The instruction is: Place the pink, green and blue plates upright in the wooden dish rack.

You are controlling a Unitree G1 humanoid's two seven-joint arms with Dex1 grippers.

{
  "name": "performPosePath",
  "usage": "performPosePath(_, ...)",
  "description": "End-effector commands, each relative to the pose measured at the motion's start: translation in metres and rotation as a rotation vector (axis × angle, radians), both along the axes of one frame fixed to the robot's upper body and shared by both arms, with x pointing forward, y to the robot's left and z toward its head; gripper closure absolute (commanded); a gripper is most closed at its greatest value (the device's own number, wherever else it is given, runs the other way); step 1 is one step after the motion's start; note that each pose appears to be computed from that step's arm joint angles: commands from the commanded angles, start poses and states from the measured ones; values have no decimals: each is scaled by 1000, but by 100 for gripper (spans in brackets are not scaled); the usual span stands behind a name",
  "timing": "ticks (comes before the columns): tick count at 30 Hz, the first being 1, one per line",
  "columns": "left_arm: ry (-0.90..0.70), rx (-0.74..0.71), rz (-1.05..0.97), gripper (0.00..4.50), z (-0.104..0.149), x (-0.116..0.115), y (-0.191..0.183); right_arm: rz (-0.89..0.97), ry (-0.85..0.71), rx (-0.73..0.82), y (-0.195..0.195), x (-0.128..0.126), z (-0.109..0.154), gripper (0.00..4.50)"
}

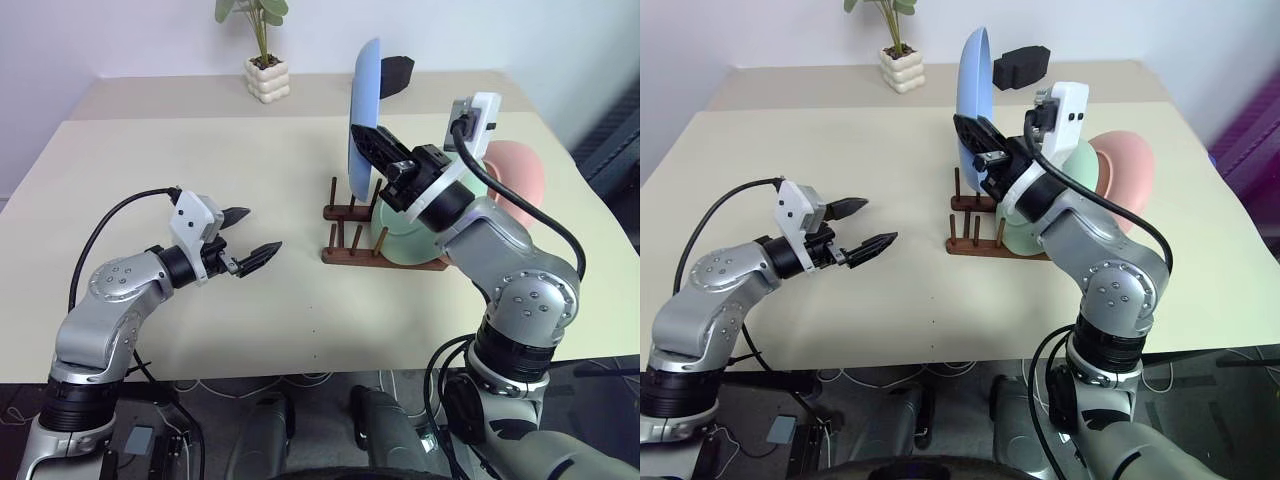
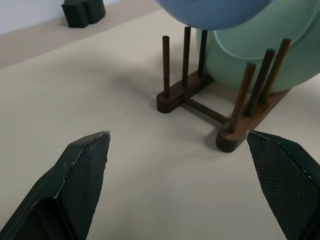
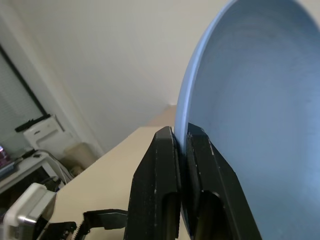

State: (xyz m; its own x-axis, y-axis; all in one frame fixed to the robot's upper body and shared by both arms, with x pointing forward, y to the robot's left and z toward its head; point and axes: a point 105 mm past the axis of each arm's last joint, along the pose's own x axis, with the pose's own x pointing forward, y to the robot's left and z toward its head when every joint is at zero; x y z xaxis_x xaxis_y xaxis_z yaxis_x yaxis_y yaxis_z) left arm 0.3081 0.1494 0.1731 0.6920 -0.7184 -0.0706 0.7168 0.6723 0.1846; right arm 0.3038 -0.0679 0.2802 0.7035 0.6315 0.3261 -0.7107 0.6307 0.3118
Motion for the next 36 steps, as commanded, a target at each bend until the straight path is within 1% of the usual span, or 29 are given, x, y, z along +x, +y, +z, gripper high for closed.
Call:
performPosePath(1,-47,-17,-24,2,11,0,-4,32,-43,29,4,-14,12,450)
performPosePath(11,-10,22,-65,2,0,-6,-8,73,-11,57,10,-22,10,450)
performPosePath(17,-6,24,-65,2,-2,-8,-8,89,25,83,14,-26,7,450)
performPosePath(36,-5,33,-60,2,-5,-7,-8,42,156,136,8,-22,-14,450)
